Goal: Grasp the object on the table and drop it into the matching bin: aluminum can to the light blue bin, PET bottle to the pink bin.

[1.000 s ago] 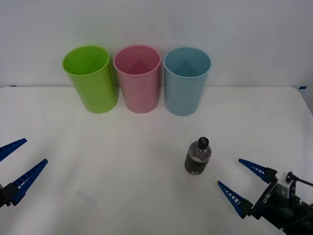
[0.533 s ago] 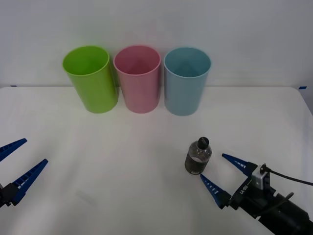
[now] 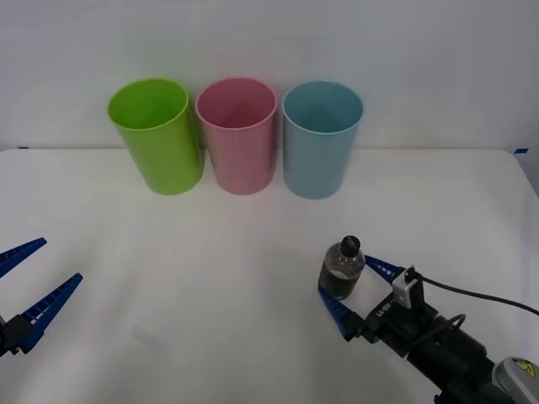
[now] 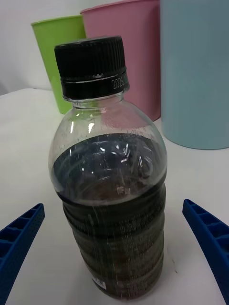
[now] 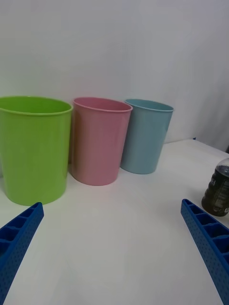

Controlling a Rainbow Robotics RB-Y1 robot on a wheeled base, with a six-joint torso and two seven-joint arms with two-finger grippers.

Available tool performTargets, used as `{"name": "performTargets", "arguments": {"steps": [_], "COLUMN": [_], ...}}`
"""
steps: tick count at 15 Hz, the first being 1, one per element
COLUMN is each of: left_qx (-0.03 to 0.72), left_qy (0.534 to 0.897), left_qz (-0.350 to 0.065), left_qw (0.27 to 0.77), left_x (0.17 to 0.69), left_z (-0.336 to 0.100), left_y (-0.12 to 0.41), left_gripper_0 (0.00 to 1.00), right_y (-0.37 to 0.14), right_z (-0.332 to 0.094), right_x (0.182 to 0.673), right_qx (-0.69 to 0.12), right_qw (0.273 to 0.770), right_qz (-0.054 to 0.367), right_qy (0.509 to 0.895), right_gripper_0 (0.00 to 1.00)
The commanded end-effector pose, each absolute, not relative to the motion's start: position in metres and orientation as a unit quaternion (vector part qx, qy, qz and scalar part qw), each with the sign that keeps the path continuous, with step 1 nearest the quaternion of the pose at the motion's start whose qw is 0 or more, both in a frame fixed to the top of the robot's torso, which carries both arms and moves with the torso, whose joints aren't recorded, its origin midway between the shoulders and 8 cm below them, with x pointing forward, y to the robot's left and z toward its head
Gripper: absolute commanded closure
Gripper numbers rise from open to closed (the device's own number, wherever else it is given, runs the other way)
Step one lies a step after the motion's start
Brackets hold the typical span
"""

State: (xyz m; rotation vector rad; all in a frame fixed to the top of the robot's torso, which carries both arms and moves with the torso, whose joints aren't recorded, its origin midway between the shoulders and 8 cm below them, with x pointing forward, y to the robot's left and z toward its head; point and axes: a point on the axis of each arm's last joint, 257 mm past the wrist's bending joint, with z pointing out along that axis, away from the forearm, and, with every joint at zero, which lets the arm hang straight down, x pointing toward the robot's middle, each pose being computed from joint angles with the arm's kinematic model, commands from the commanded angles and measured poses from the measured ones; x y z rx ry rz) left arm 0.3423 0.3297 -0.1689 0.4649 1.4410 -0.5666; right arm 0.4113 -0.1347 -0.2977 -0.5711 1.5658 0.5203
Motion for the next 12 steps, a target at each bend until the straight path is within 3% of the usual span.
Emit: {"name": "performTargets", "arguments": {"steps": [1,11,12], "left_qx": [0.208,0.208,0.208], "left_qy": [0.645,0.645,0.645], "left_qz": [-0.253,-0.253,-0.253], "left_qw": [0.691,0.691,0.691], "left_x": [0.342,0.342,0.342], "left_z": [-0.169,-0.169,-0.169], "left_y": [0.330,0.330,0.330], "left_gripper_0": [0.00,0.00,0.00], "right_y": [-0.124,-0.110,-0.110], "right_z": [-0.296,-0.294,-0.293], "right_x": [0.421,0.431,0.432], "right_qx": [-0.250,-0.246,-0.246], "right_qw": [0.647,0.649,0.650], "right_qz": [0.216,0.211,0.211], "right_qy": [0.687,0.688,0.688], "right_gripper_0": [0.00,0.00,0.10]}}
